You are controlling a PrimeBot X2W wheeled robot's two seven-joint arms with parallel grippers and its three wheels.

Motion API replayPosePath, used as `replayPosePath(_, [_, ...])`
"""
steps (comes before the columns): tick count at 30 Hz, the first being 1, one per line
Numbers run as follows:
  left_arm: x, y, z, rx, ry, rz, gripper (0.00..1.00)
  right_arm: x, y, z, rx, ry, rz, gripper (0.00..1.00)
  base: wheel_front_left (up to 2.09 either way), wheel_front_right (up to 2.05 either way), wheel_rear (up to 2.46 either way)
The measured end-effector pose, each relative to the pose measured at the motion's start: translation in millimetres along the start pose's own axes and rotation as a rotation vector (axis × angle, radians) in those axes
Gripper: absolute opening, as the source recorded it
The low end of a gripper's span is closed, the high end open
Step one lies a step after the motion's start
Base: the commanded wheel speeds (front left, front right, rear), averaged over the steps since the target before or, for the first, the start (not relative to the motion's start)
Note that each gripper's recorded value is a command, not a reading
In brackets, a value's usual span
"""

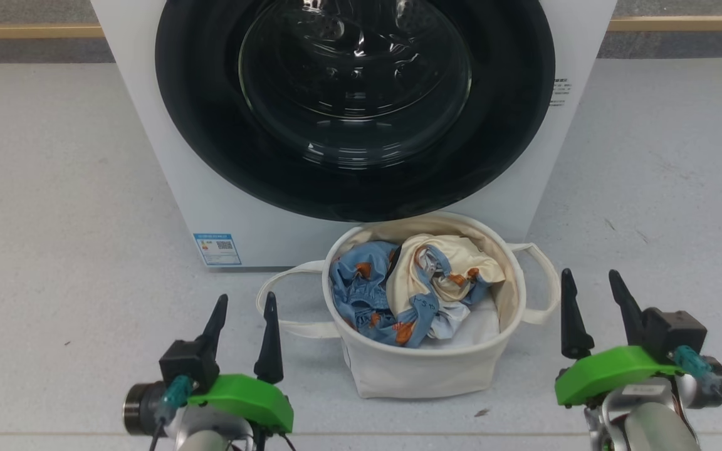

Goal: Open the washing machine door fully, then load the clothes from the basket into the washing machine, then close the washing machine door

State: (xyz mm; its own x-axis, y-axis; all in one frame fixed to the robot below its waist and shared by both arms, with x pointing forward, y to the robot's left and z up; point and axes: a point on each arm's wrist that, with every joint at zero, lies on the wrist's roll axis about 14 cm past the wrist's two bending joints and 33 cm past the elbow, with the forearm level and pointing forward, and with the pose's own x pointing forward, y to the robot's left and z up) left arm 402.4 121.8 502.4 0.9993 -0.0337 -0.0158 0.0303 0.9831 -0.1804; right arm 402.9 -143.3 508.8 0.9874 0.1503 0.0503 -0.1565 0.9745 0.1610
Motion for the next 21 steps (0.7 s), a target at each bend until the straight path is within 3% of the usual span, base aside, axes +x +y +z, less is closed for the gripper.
replayPosePath(9, [-3.1, 1.1, -2.4, 0.079, -0.017, 0.012, 1.0, 5.2, 14.3, 10.9, -0.105, -0.042, 0.056, 1.0, 0.0, 0.0, 0.0])
replayPosePath(21, [-2.2, -0.3, -2.6, 0.07, -0.02, 0.018, 1.0, 5.8, 19.6, 12.8, -0.154, -0.055, 0.077, 1.0, 0.0, 0.0, 0.0])
